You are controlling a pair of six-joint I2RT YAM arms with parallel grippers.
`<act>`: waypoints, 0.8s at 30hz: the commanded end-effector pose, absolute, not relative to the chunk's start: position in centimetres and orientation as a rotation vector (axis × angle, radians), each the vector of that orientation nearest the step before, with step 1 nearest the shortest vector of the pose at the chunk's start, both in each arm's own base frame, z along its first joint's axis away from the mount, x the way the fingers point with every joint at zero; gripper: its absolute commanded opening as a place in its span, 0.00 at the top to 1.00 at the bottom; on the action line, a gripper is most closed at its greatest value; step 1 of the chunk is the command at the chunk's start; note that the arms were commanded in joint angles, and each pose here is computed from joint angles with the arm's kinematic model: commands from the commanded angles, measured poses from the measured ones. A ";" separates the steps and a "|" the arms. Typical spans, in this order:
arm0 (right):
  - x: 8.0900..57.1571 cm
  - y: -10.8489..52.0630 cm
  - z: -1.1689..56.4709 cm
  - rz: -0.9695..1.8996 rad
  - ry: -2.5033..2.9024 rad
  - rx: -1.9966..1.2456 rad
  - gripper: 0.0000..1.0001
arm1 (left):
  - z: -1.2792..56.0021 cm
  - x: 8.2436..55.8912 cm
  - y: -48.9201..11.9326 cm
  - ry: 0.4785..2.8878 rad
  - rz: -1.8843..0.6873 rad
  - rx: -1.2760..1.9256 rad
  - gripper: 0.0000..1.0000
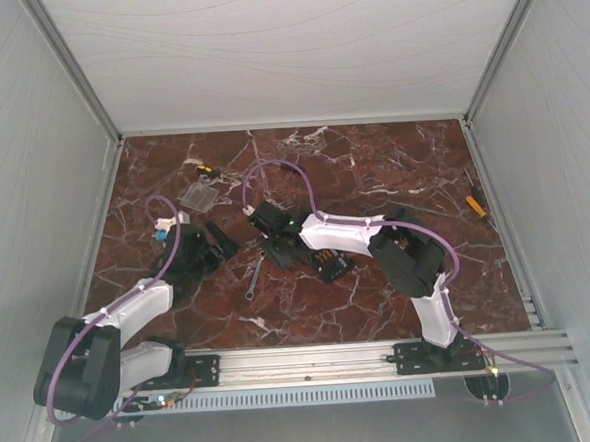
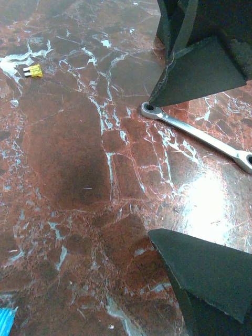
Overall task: Snap on the fuse box
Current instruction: Pick up the fuse from the center of the board.
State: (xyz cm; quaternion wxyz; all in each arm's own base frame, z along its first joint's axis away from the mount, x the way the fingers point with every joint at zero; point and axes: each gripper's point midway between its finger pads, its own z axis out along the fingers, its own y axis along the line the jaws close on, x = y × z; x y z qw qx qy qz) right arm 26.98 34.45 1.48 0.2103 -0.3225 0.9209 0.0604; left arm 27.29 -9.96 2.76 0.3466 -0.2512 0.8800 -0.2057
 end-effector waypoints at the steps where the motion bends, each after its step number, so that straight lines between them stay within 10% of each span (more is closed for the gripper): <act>1: 26.3 33.5 -1.6 0.095 2.649 -0.855 0.65 | 3.1 27.6 -9.7 2.260 -0.530 -0.654 0.01; 24: 26.4 33.1 -1.1 0.112 2.658 -0.794 0.83 | 3.5 27.6 -10.4 2.253 -0.586 -0.632 0.01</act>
